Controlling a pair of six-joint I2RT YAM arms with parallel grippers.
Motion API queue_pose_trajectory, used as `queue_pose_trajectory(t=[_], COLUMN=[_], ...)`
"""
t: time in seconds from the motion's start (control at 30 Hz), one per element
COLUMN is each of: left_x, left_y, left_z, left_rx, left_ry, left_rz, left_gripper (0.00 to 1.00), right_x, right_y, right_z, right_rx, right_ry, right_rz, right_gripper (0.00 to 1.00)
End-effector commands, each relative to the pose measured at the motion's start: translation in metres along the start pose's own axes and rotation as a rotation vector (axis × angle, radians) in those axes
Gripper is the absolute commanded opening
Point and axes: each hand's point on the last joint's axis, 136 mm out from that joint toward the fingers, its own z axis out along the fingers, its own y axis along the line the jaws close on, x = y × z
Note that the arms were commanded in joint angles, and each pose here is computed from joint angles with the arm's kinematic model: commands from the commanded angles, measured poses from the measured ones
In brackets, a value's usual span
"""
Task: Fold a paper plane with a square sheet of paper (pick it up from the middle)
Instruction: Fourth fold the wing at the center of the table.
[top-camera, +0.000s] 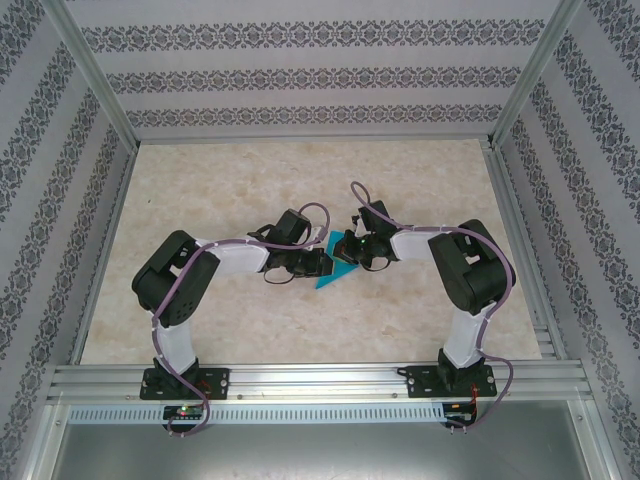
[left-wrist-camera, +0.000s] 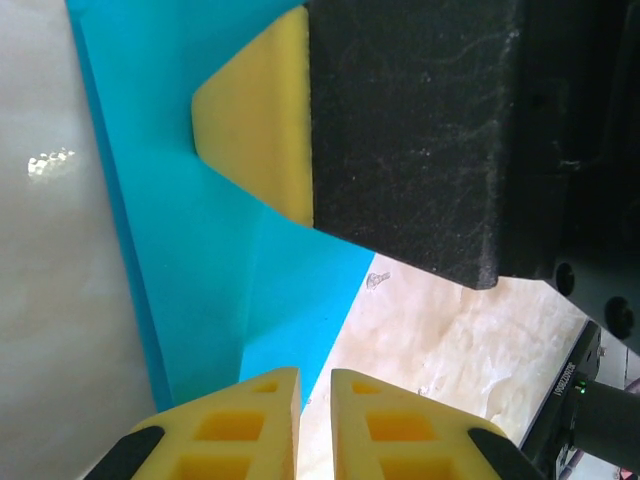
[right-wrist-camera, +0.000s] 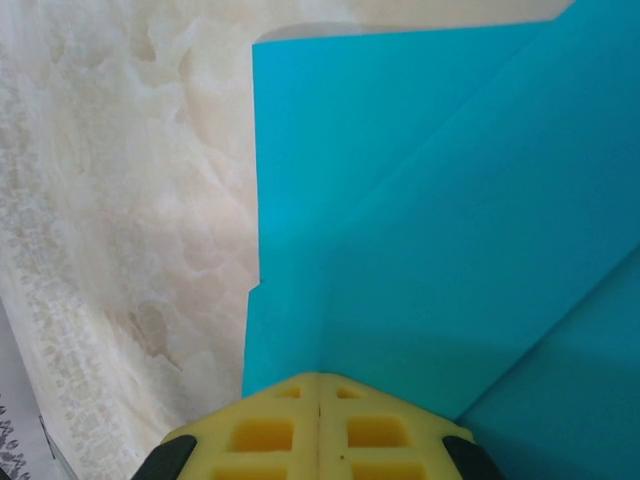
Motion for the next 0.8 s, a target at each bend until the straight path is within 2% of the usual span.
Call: queue_pose_trajectory(t=[0.0, 0.77], left_x=[0.001, 0.039], left_y=[0.007, 0.034], left_z=[0.005, 0.006], left_rx=[0.002, -0.036], left_ry=[0.024, 0.091], left_rz=[0.011, -0.087], left_gripper=[0.17, 0.15], right_x=[0.022, 0.027], right_y=[-0.053, -0.066], right_z=[0.011, 0.017], right_rx=[0.170, 0.225], right_ry=[0.072, 0.107], right_rz=[0.065, 0.083], right_gripper=[0.00, 0.00])
